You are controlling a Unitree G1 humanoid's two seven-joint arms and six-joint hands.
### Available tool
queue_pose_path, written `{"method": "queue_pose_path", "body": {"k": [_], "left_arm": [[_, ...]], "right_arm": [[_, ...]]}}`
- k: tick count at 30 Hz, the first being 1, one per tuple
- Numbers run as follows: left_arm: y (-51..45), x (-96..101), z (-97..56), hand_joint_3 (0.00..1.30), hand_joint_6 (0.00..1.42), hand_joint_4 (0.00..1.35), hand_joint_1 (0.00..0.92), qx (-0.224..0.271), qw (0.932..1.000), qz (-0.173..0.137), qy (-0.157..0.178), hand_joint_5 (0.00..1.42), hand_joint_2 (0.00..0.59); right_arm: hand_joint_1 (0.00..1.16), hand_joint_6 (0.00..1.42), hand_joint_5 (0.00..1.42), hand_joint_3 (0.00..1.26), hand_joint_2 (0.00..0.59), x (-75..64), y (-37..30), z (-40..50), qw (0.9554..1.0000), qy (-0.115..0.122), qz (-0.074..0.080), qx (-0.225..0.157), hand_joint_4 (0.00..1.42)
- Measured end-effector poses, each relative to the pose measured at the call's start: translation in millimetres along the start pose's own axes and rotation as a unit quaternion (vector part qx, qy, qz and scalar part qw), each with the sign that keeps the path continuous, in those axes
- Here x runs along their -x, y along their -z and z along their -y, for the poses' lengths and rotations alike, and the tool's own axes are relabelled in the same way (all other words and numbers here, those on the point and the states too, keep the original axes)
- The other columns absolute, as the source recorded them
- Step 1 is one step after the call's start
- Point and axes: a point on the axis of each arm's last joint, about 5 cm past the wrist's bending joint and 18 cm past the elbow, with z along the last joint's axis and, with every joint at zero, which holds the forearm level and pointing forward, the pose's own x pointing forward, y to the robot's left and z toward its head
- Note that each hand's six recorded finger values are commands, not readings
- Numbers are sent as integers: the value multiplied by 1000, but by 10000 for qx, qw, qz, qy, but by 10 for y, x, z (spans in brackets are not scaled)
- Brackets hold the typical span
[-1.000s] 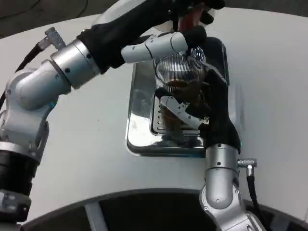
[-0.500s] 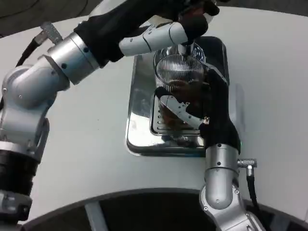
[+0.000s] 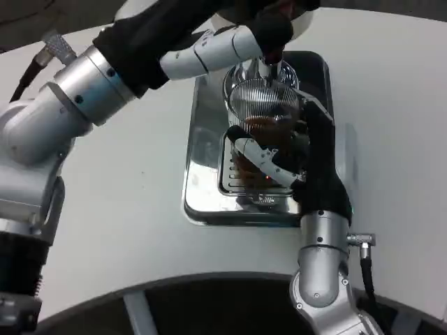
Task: Grasp the cup under the faucet to collect the drink, then remove the cup.
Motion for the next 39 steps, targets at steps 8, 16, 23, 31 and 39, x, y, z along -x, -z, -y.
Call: {"method": "queue_pose_path", "body": {"k": [8,16,23,31,39], "left_arm": [[-5,83,-37,209,230,279,0,7,9999,-50,-160,342,103],[13,180,-32,216,240,283,0,85,9995,-112,-269,342,104],[10,258,-48,221,244,284,0,95,9992,-143,-361,343,104],[7,279,-55,223,247,284,0,90,9991,-150,-390,343,104],[-32,379,-82,223,248,284,0,51,9983,-129,-573,343,104]], "right_arm": [[859,830,920,688,190,83,-8,36,9999,95,27,-69,821],[862,896,988,730,189,172,-20,87,9997,197,68,-163,867],[862,938,1015,740,189,241,-15,140,9996,179,64,-227,878],[869,976,1039,755,180,257,-8,173,9997,150,90,-190,896],[883,1035,1070,778,166,317,4,297,9996,158,208,-80,929]]}}
